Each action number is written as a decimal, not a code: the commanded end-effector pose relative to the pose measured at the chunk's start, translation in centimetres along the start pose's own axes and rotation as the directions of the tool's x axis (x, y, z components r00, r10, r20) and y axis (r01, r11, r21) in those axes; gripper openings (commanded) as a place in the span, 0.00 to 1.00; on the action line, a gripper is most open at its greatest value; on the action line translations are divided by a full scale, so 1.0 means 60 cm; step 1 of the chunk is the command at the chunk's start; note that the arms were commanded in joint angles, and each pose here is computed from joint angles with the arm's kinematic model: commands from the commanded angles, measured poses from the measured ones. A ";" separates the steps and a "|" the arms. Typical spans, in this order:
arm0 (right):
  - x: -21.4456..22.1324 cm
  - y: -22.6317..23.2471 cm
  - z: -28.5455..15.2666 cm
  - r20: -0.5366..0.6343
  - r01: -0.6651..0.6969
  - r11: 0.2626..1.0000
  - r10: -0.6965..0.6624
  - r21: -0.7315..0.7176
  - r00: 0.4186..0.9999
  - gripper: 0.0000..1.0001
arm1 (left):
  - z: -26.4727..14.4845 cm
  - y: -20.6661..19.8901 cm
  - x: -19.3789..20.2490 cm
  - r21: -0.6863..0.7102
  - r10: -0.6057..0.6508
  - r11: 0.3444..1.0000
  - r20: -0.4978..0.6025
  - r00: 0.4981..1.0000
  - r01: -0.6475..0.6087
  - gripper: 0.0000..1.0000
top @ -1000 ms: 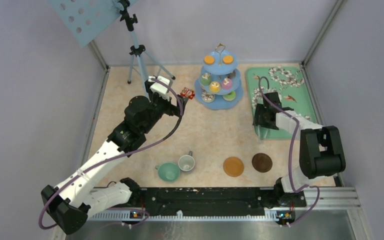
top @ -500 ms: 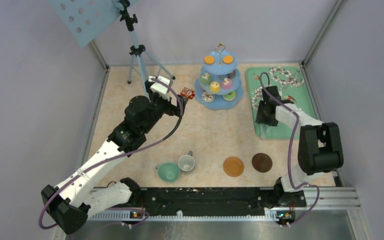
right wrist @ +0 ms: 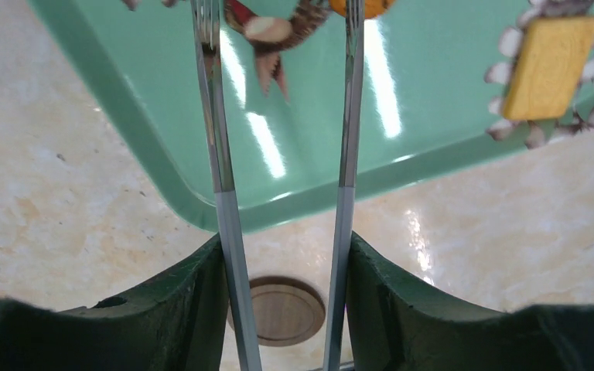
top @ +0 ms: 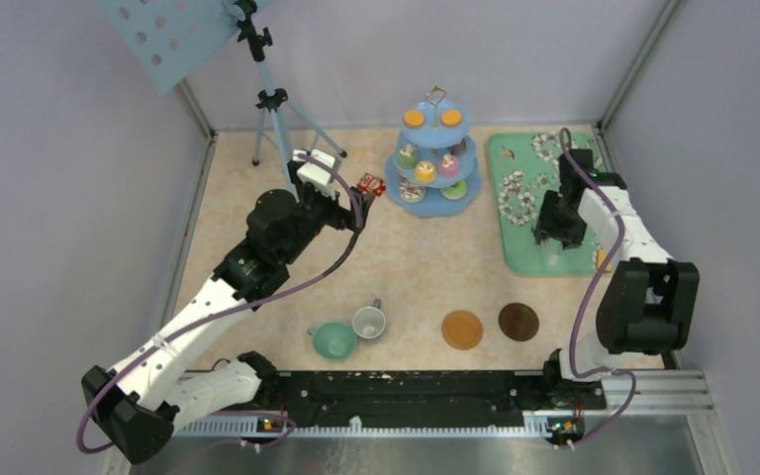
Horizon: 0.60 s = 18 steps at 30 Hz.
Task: Serve the afternoon tea
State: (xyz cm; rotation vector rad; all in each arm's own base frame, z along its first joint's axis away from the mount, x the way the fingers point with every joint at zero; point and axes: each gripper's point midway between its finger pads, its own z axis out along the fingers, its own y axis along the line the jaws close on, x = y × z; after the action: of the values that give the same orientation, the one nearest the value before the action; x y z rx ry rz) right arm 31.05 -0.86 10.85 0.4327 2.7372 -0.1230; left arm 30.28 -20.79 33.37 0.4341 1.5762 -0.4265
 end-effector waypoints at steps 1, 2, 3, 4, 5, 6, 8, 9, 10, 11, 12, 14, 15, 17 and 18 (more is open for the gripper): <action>-0.004 -0.027 -0.050 -0.023 -0.055 0.996 0.053 -0.071 0.998 0.50 | 0.003 -0.008 -0.021 0.019 -0.024 1.000 0.051 0.998 0.024 0.99; -0.011 -0.033 -0.056 -0.020 -0.072 0.994 0.070 -0.080 0.997 0.50 | 0.002 -0.008 -0.022 0.020 -0.025 1.000 0.052 0.998 0.024 0.99; -0.013 -0.037 -0.059 -0.025 -0.086 0.993 0.084 -0.086 0.996 0.50 | 0.002 -0.009 -0.021 0.022 -0.024 0.999 0.051 0.998 0.023 0.99; -0.012 -0.040 -0.061 -0.038 -0.097 0.991 0.094 -0.095 0.995 0.50 | 0.002 -0.009 -0.022 0.021 -0.025 0.999 0.053 0.998 0.024 0.99; -0.011 -0.041 -0.063 -0.054 -0.106 0.989 0.100 -0.107 0.993 0.50 | 0.002 -0.009 -0.022 0.021 -0.025 1.000 0.053 0.998 0.024 0.99; -0.009 -0.045 -0.062 -0.068 -0.112 0.989 0.105 -0.102 0.992 0.50 | 0.001 -0.008 -0.022 0.021 -0.024 1.000 0.054 0.998 0.023 0.99; -0.008 -0.051 -0.061 -0.082 -0.110 0.990 0.103 -0.087 0.991 0.50 | 0.000 -0.009 -0.024 0.022 -0.025 0.999 0.057 0.998 0.024 0.99; -0.007 -0.053 -0.062 -0.088 -0.111 0.990 0.104 -0.084 0.991 0.50 | -0.001 -0.010 -0.025 0.023 -0.025 0.999 0.059 0.998 0.023 0.99; -0.009 -0.055 -0.061 -0.088 -0.113 0.990 0.105 -0.083 0.991 0.51 | -0.001 -0.011 -0.026 0.023 -0.024 0.999 0.060 0.998 0.023 0.99; -0.008 -0.055 -0.059 -0.098 -0.114 0.990 0.106 -0.083 0.990 0.51 | 0.000 -0.011 -0.024 0.024 -0.024 0.999 0.058 0.998 0.022 0.99; -0.009 -0.056 -0.056 -0.107 -0.117 0.989 0.108 -0.086 0.988 0.52 | 0.000 -0.012 -0.024 0.026 -0.024 0.999 0.058 0.998 0.022 0.99; -0.012 -0.057 -0.050 -0.121 -0.118 0.990 0.108 -0.081 0.987 0.52 | 0.000 -0.014 -0.023 0.028 -0.023 0.999 0.057 0.998 0.021 0.99; -0.014 -0.059 -0.048 -0.126 -0.118 0.990 0.108 -0.073 0.986 0.52 | 0.000 -0.013 -0.024 0.026 -0.022 0.999 0.058 0.998 0.021 0.99; -0.016 -0.064 -0.042 -0.139 -0.117 0.992 0.109 -0.051 0.984 0.52 | 0.000 -0.013 -0.022 0.024 -0.020 1.000 0.055 0.998 0.019 0.99; -0.015 -0.065 -0.039 -0.145 -0.116 0.992 0.108 -0.047 0.984 0.52 | 0.001 -0.013 -0.022 0.023 -0.019 1.000 0.056 0.998 0.018 0.99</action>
State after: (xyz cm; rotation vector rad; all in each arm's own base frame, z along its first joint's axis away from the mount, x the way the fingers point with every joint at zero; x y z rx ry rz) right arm 28.92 -3.70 12.96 0.5953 2.8407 0.0317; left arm 29.99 -21.21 33.27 0.4392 1.5785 -0.4467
